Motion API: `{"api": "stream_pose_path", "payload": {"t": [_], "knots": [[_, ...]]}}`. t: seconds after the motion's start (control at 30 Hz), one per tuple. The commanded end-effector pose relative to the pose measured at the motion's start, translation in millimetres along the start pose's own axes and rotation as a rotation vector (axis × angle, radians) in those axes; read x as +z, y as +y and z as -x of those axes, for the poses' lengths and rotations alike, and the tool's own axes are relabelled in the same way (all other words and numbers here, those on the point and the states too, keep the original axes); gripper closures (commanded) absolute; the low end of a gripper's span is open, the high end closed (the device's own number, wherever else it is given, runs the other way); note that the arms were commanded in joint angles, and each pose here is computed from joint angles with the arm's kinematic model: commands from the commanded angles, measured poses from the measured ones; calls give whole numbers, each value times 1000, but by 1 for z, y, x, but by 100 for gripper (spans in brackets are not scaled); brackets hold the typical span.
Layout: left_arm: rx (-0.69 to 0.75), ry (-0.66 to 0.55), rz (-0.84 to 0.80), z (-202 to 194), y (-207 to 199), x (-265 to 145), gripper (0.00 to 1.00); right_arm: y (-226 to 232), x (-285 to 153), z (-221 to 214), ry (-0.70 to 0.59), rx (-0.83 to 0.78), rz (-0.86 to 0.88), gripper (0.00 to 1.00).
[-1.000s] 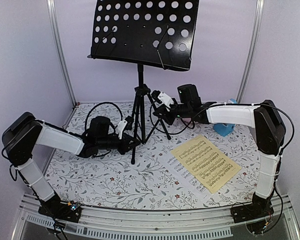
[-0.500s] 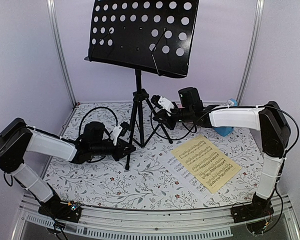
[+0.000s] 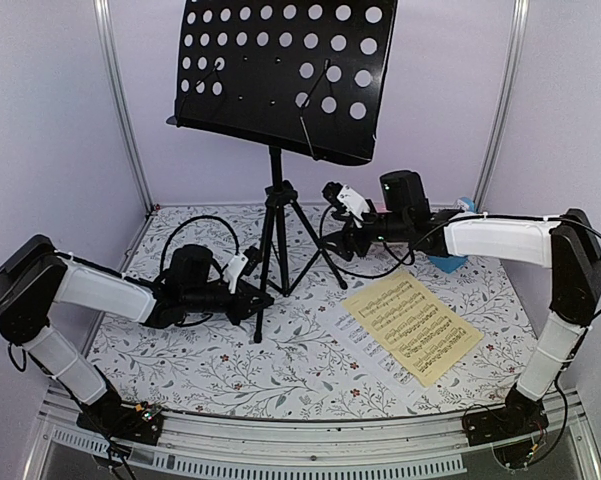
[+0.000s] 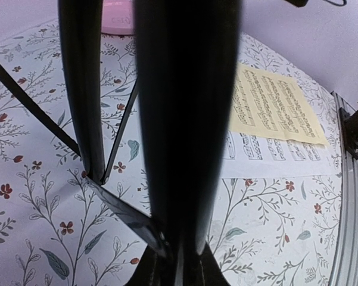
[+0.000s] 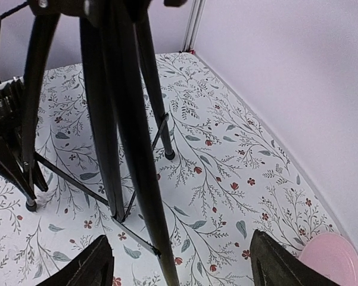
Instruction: Set up the instrument practice props
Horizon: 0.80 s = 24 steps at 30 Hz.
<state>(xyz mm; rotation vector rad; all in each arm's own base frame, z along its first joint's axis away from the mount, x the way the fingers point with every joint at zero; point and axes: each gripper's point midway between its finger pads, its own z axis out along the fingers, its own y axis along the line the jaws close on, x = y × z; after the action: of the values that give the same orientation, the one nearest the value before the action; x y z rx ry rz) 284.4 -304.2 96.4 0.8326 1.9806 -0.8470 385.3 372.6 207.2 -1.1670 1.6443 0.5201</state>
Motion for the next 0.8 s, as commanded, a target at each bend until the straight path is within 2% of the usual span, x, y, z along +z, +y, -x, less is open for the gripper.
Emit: {"api": "stream_pose_path", "payload": {"t": [0.0, 0.3, 0.6, 0.7, 0.77], "knots": [[-73, 89, 38, -21, 9, 5, 100, 8, -21, 5, -22, -8, 6, 19], [-71, 73, 45, -14, 9, 2, 100, 23, -8, -61, 92, 39, 34, 22], [-78, 62, 55, -10, 10, 3, 100, 3, 31, -73, 110, 42, -22, 28], [-81, 62, 59, -11, 12, 5, 100, -6, 44, -79, 129, 35, -48, 35], [-88, 63, 61, -12, 12, 6, 100, -15, 50, -83, 150, 26, -89, 44]]}}
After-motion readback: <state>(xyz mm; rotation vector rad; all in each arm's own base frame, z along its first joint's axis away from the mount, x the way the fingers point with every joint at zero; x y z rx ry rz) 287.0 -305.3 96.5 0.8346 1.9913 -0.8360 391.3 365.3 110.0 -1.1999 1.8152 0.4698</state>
